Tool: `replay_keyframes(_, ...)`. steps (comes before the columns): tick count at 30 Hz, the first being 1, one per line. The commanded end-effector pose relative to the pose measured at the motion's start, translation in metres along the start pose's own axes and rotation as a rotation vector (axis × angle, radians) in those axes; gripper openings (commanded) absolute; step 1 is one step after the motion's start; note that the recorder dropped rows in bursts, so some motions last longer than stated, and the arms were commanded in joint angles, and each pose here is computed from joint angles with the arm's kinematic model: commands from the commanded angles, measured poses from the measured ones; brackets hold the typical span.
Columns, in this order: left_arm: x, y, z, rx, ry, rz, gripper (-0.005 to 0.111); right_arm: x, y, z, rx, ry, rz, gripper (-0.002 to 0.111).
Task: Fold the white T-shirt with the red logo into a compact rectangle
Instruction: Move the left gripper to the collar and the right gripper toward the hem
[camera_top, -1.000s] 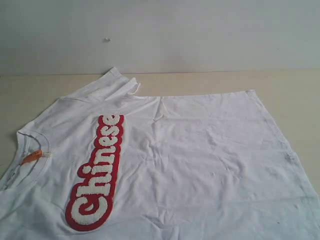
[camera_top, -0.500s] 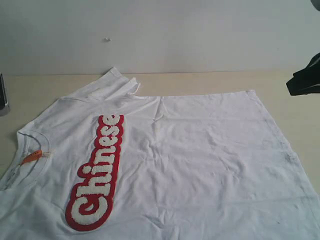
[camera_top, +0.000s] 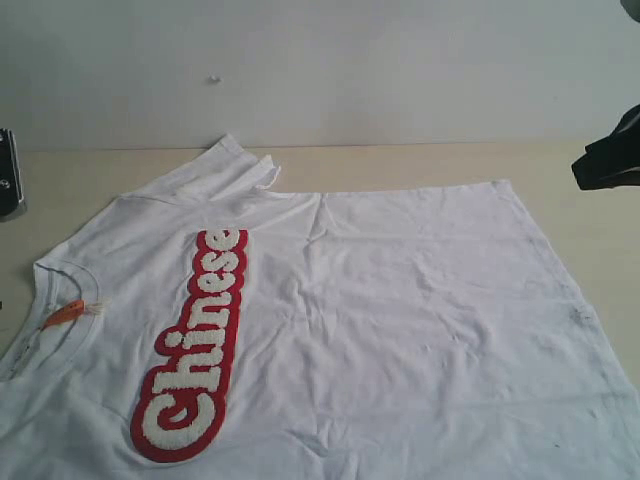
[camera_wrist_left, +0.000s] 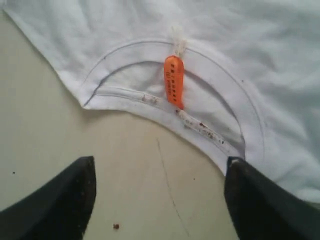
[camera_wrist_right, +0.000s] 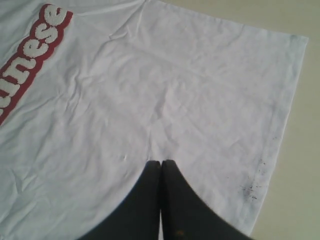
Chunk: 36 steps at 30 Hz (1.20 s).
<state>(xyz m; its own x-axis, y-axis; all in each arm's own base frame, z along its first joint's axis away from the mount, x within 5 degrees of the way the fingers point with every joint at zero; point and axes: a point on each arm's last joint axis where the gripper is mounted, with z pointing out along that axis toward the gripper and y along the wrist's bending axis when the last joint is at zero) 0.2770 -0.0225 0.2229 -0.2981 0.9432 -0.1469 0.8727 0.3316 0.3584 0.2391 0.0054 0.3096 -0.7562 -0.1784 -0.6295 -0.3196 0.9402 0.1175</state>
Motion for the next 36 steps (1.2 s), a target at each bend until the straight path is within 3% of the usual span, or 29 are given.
replay_keyframes(1,-0.002,-0.004,0.000,0.040,-0.001,0.134,0.058,-0.003,-0.001,-0.002,0.005,-0.028,-0.001,0.000)
replay_keyframes(2,-0.001,-0.005,0.000,0.056,0.003,0.196,0.054,-0.003,-0.001,-0.002,0.005,-0.028,-0.001,0.000)
replay_keyframes(8,-0.004,0.006,-0.007,0.009,0.008,0.248,0.034,-0.004,0.000,-0.002,-0.003,-0.033,0.007,0.000)
replay_keyframes(13,-0.013,0.022,-0.021,0.167,0.033,0.291,0.038,-0.004,0.000,-0.002,-0.002,-0.036,0.008,0.000)
replay_keyframes(17,-0.024,0.025,-0.024,0.377,-0.033,0.333,0.039,-0.004,0.000,-0.002,-0.005,-0.038,0.008,0.000)
replay_keyframes(28,-0.027,0.029,0.003,0.447,-0.045,0.454,0.039,-0.004,0.000,-0.002,-0.005,-0.038,0.008,0.000)
replay_keyframes(36,-0.025,0.028,0.019,0.494,-0.029,0.460,0.039,-0.004,0.000,-0.002,-0.005,-0.038,0.008,0.000)
